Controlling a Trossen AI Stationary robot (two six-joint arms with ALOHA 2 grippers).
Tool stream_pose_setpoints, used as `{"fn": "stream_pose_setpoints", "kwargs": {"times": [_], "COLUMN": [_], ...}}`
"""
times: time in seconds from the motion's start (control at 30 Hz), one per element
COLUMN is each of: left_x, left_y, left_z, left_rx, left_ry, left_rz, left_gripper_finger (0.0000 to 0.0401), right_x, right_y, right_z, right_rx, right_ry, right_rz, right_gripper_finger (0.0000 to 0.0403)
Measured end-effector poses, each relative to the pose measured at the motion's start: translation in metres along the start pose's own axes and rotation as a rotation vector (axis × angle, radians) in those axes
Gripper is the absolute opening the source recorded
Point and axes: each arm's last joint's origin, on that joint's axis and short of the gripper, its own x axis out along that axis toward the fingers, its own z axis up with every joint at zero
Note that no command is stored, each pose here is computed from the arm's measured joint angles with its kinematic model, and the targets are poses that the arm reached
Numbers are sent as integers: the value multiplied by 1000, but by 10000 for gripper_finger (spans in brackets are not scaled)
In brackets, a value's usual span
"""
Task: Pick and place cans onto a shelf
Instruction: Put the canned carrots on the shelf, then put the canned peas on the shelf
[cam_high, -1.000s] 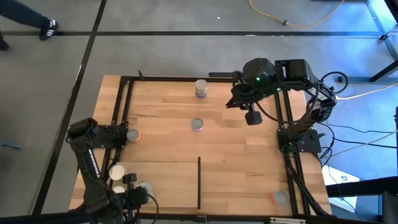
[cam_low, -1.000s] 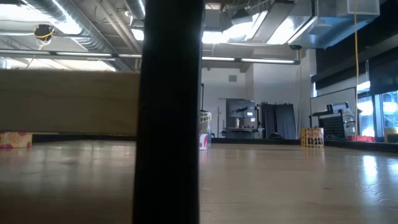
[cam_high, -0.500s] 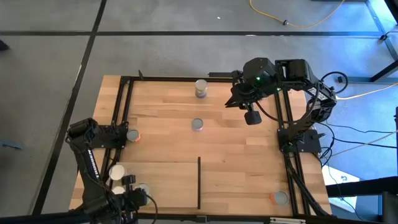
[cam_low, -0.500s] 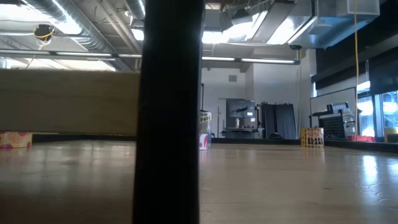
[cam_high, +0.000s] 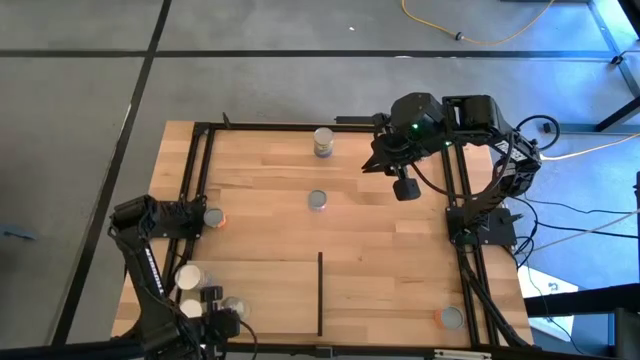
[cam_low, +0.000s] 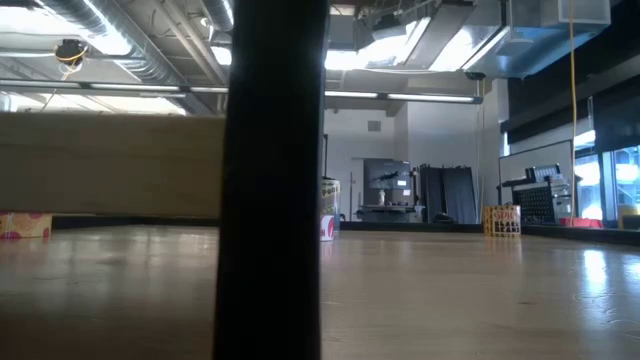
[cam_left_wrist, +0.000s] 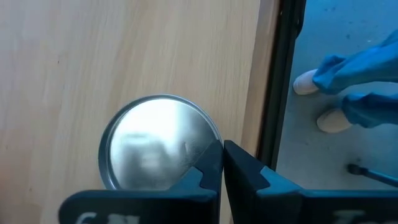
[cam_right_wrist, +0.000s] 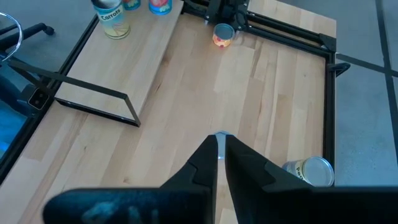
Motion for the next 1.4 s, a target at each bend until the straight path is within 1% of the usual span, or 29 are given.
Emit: {"fn": "stream_pose_setpoints", "kwargs": {"times": [0.2,0.33,0.6,0.73,0.83,1.0,1.13,1.27,1.4], "left_x": [-5,-14,-17,-19,-28,-49,-69,-89,-107], "left_y": [2,7,10,11,16,30,48,71,98], "left_z": [1,4,7,9,12,19,24,29,31], "left_rx": [-6,-17,-26,-30,-41,-70,-89,-99,-117], "left_ry": [18,5,-7,-51,-94,-189,-274,-378,-480], "left_rz": [-16,-36,-40,-33,-44,-68,-64,-27,40], "left_gripper_finger": [11,13,4,1,1,6,5,1,5], "right_x": [0,0,0,0,0,0,0,0,3], "right_y": [0,0,0,0,0,0,0,-1,-9], "right_z": [0,0,0,0,0,0,0,0,1], "right_rx": [0,0,0,0,-1,0,2,11,94], "right_ry": [0,0,0,0,0,0,0,-1,-19], "right_rz": [0,0,0,0,0,0,0,-2,-27], "right_gripper_finger": [33,33,33,33,33,33,33,33,33]}}
